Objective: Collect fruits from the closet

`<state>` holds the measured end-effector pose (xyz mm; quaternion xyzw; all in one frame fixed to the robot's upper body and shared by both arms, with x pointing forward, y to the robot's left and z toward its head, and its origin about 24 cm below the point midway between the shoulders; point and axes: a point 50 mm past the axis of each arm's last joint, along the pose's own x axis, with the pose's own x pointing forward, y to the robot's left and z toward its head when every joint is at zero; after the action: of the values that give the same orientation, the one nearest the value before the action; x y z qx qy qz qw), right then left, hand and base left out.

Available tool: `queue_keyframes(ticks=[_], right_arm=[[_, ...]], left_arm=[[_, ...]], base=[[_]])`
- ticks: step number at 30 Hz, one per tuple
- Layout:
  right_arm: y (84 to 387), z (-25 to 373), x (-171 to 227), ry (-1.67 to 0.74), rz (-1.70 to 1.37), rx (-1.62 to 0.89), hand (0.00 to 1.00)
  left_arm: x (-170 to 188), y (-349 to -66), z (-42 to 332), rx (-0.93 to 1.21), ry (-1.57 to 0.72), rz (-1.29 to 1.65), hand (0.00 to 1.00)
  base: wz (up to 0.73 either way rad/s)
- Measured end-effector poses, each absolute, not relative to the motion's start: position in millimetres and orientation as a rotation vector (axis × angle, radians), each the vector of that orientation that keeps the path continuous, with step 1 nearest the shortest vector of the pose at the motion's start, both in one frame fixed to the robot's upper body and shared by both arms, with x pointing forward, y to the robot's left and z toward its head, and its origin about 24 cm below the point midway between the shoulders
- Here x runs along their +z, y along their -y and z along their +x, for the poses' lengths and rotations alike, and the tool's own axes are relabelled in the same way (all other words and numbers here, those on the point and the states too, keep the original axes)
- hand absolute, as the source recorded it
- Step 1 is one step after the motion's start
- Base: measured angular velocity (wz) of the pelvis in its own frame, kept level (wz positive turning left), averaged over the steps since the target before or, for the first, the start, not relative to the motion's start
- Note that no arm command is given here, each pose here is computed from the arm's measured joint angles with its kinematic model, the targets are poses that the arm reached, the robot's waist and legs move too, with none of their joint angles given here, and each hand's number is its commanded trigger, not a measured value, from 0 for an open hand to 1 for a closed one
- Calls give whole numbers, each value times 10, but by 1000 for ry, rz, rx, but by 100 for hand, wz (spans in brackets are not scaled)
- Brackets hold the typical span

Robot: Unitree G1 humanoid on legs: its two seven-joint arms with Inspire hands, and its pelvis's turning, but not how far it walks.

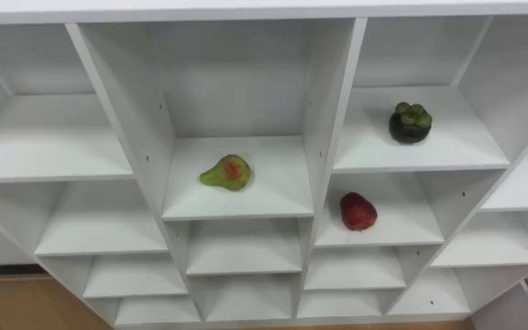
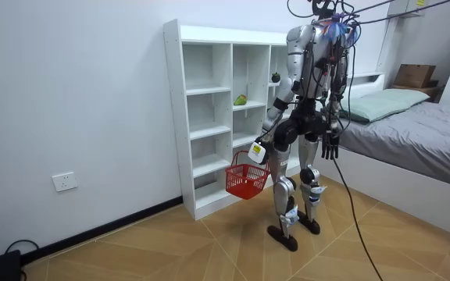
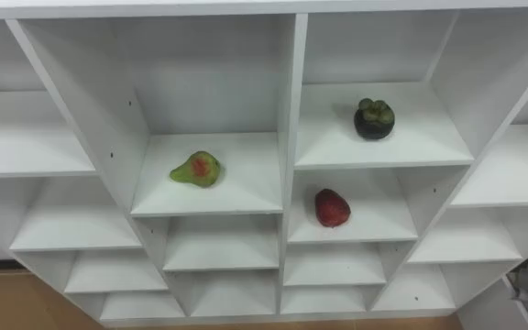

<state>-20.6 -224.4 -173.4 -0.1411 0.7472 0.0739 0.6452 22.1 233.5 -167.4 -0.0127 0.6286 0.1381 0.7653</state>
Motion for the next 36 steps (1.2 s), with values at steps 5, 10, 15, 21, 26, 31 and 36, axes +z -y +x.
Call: queue_keyframes(ticks=[5,10,15,21,26,31,36], right_arm=[[2243,-209,-1734,-1700,-320,169,0],[2236,-213,-1735,-1701,-310,179,0],[2237,-213,-1736,-1700,-312,177,0],[2251,-184,-1736,-1682,-334,142,0],[2282,-92,-1732,-1621,-362,92,0],[2313,58,-1716,-1525,-397,30,0],[2363,209,-1650,-1388,-467,-58,0]], left_arm=[[-1673,-2337,217,301,-1365,-28,100],[-1672,-2339,218,301,-1362,-26,100],[-1674,-2337,215,302,-1362,-24,100],[-1676,-2336,211,303,-1364,-26,100],[-1678,-2335,204,303,-1358,-24,100],[-1678,-2335,203,305,-1357,-20,100],[-1678,-2331,187,318,-1352,-12,100]], base=[[0],[0],[0],[0],[0],[0],[-21]])
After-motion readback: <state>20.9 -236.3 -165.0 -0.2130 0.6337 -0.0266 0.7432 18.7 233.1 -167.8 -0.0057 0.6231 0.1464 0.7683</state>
